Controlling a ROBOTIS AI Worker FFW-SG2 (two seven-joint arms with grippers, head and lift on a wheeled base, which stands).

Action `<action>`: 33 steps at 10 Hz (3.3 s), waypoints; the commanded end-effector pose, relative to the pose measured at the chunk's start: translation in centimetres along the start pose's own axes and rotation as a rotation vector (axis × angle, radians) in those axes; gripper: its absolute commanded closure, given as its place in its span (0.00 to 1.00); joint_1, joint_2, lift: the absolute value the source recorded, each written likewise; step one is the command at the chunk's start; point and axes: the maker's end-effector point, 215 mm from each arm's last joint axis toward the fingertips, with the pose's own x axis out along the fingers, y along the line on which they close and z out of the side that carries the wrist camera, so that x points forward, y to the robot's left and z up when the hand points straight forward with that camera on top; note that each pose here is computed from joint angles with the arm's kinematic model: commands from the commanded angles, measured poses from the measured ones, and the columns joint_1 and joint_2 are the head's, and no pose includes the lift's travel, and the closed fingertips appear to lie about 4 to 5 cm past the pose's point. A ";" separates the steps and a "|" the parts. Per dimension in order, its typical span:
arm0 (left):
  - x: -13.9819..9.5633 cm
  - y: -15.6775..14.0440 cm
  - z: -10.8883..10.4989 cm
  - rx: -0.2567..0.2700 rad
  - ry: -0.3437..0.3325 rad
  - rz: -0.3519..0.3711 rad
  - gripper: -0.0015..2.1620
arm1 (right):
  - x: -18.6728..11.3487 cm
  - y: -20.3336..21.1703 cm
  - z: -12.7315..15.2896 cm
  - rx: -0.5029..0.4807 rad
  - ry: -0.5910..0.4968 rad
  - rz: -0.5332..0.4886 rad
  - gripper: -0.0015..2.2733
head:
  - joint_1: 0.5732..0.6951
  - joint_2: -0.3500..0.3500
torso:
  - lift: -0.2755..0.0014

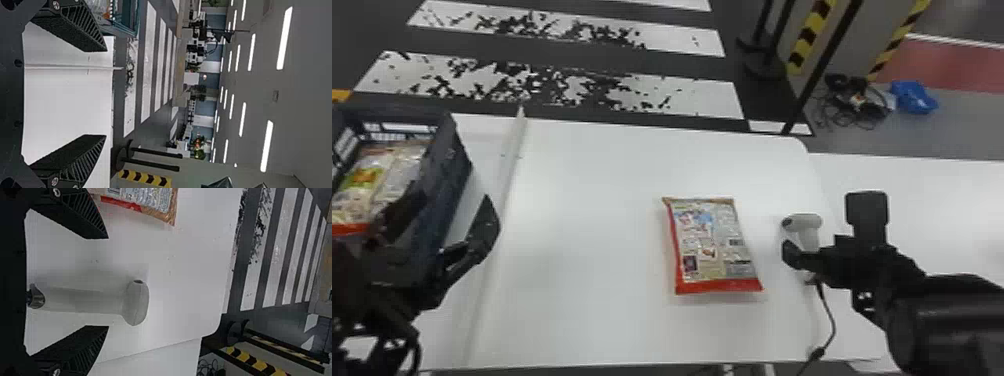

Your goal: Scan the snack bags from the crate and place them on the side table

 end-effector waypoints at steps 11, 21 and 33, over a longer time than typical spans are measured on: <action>0.6 -0.3 -1.0 -0.007 0.019 -0.004 0.05 | 5.7 -3.9 -1.8 0.013 0.118 -0.031 0.99 | 1.00 0.17 | 0.70; 0.6 -0.9 -0.7 -0.004 0.024 -0.013 0.05 | -3.1 6.9 -1.4 -0.083 0.114 0.117 0.99 | 1.00 0.29 | 0.70; 0.8 -0.9 -1.0 -0.009 0.029 -0.012 0.05 | -2.7 9.3 -1.5 -0.073 0.118 0.148 0.99 | 1.00 0.40 | 0.70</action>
